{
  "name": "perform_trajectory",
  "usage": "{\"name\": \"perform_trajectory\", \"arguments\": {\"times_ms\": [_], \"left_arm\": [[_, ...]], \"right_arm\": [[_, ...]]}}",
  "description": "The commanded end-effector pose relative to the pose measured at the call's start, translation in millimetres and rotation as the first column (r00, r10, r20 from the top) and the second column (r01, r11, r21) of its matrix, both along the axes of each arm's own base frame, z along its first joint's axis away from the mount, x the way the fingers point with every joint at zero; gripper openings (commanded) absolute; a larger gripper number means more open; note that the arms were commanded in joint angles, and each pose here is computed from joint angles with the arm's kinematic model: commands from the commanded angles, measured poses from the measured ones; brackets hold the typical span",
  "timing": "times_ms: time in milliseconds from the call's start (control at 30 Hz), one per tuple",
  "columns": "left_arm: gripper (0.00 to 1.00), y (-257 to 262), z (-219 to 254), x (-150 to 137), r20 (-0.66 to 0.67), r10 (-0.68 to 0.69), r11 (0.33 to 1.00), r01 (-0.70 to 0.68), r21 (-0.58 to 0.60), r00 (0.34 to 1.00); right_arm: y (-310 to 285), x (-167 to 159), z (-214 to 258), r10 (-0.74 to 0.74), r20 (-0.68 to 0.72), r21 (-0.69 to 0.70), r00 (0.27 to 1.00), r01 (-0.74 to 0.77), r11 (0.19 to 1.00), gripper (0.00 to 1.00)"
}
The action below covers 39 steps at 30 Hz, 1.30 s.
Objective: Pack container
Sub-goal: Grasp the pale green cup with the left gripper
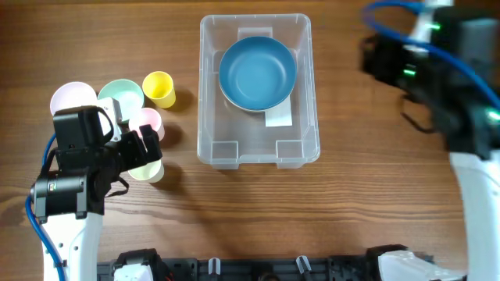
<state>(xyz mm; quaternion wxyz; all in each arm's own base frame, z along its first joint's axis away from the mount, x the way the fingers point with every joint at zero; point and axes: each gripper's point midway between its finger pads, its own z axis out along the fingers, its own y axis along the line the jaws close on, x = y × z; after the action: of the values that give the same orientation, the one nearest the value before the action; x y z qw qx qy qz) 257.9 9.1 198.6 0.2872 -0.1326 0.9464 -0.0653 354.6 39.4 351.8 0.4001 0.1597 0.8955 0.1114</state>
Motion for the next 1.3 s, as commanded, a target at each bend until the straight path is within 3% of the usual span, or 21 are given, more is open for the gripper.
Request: {"name": "perform_trajectory", "arguments": {"times_ms": [0, 33, 233, 467, 633, 667, 833, 900, 1033, 1267], "left_arm": [[0.96, 11.1, -0.8, -0.2, -0.025, 0.108, 0.994, -0.108, -0.001, 0.994], [0.94, 18.4, -10.0, -3.8, -0.074, 0.163, 0.987, -0.162, 0.019, 0.984], [0.97, 13.4, -65.0, 7.4, -0.301, 0.171, 0.983, -0.184, -0.016, 0.938], [0.87, 5.1, -141.6, 2.4, -0.582, 0.130, 0.983, -0.183, -0.033, 0.802], [0.84, 3.9, -156.4, -1.4, -0.632, 0.124, 0.982, -0.186, -0.032, 0.765], [0.80, 3.9, -155.9, -1.5, -0.631, 0.124, 0.982, -0.185, -0.032, 0.766], [0.35, 1.7, -155.5, -4.3, -0.641, 0.116, 0.982, -0.187, -0.043, 0.759], [0.31, 1.5, -155.4, -5.4, -0.645, 0.116, 0.982, -0.187, -0.042, 0.756], [0.06, 1.3, -155.1, -7.5, -0.651, 0.116, 0.981, -0.187, -0.042, 0.750], [0.04, -6.6, -138.5, -14.3, -0.638, 0.114, 0.983, -0.180, -0.040, 0.761]], "right_arm": [[-32.9, -4.5, -41.1, -0.062, -0.165, 0.055, 0.984, 0.072, 0.996, 0.78], [-35.1, -4.3, -50.0, -0.050, -0.193, 0.057, 0.980, 0.062, 0.996, 0.78], [-35.9, 6.8, -106.2, -0.030, -0.350, 0.052, 0.936, 0.052, 0.997, 0.78], [-36.1, 11.5, -118.3, -0.030, -0.382, 0.052, 0.924, 0.054, 0.997, 0.78], [-36.2, 11.5, -118.3, -0.030, -0.382, 0.051, 0.924, 0.054, 0.997, 0.78], [-36.2, 11.7, -118.3, -0.031, -0.381, 0.052, 0.924, 0.054, 0.997, 0.78], [-36.2, 12.2, -118.0, -0.031, -0.379, 0.052, 0.925, 0.054, 0.997, 0.78], [-36.3, 12.2, -118.0, -0.031, -0.379, 0.051, 0.925, 0.054, 0.997, 0.78], [-36.4, 12.2, -118.0, -0.031, -0.379, 0.051, 0.925, 0.054, 0.997, 0.78], [-37.7, 12.0, -118.3, -0.036, -0.380, 0.044, 0.924, 0.057, 0.997, 0.78]]}}
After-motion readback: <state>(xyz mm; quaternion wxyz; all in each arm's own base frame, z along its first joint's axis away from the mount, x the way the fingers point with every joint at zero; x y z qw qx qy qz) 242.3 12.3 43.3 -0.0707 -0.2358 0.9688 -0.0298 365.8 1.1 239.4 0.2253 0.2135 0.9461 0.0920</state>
